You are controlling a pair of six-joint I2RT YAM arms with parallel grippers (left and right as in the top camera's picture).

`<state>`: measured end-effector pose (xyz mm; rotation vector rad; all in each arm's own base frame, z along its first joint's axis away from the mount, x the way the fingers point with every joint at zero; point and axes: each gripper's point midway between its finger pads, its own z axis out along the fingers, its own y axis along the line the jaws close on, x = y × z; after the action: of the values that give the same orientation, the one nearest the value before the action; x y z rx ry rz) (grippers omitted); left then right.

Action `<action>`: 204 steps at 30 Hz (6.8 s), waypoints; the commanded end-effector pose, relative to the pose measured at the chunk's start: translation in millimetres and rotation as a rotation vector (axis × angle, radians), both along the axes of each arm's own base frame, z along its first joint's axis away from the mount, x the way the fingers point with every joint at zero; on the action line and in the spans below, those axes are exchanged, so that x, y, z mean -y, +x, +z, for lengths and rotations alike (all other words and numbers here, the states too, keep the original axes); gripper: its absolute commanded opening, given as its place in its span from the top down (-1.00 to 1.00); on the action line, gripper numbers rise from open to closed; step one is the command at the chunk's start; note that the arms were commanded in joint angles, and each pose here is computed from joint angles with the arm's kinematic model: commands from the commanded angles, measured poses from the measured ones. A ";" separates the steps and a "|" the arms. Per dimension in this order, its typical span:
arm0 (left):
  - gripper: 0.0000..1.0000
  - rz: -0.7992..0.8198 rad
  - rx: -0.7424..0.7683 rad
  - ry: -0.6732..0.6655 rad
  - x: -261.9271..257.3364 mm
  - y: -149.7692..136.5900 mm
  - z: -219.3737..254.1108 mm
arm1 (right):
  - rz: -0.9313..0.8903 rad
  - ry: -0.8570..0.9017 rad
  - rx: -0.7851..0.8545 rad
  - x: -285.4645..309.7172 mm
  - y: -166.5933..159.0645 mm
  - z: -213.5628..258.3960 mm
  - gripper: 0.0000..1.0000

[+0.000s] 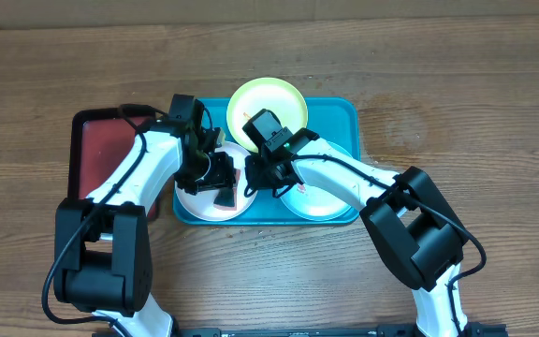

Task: Clean dirty plates on tray and stack at the side
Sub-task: 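Scrub the white plate with the sponge in the left gripper, then lift the white plate with the right gripper and place it right of tray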

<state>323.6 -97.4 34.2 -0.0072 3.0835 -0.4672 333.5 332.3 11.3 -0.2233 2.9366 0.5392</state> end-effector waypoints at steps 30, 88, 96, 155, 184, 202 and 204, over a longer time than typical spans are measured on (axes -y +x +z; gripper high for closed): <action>-0.09 0.007 -0.004 -0.011 4.4 -8.1 -20.2 | -0.002 0.012 0.010 -5.0 4.2 3.4 0.74; 0.91 0.364 0.144 0.020 -4.9 59.1 1.6 | 0.000 0.008 0.013 -4.4 4.6 3.3 0.73; 0.91 0.333 0.110 0.081 -14.2 42.9 -17.2 | 0.000 0.008 0.014 -4.4 4.6 3.2 0.73; 0.92 0.232 -0.095 0.535 -81.7 16.3 -18.2 | -0.001 0.009 0.020 -4.7 6.0 3.6 0.71; 0.92 0.138 -0.177 0.320 -7.8 -6.5 -25.6 | -0.001 -0.002 0.008 -2.3 3.2 2.2 0.72; 0.92 0.358 -0.171 0.552 -109.1 14.1 26.7 | 0.002 0.015 0.011 -5.6 4.2 5.7 0.93; 0.92 0.386 -0.135 0.531 -112.7 24.0 50.0 | 0.004 0.027 0.018 -8.5 6.2 12.4 0.93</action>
<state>321.6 3.4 53.2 -0.5576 3.2311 0.3787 335.2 331.4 11.6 -0.2070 2.9356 0.5376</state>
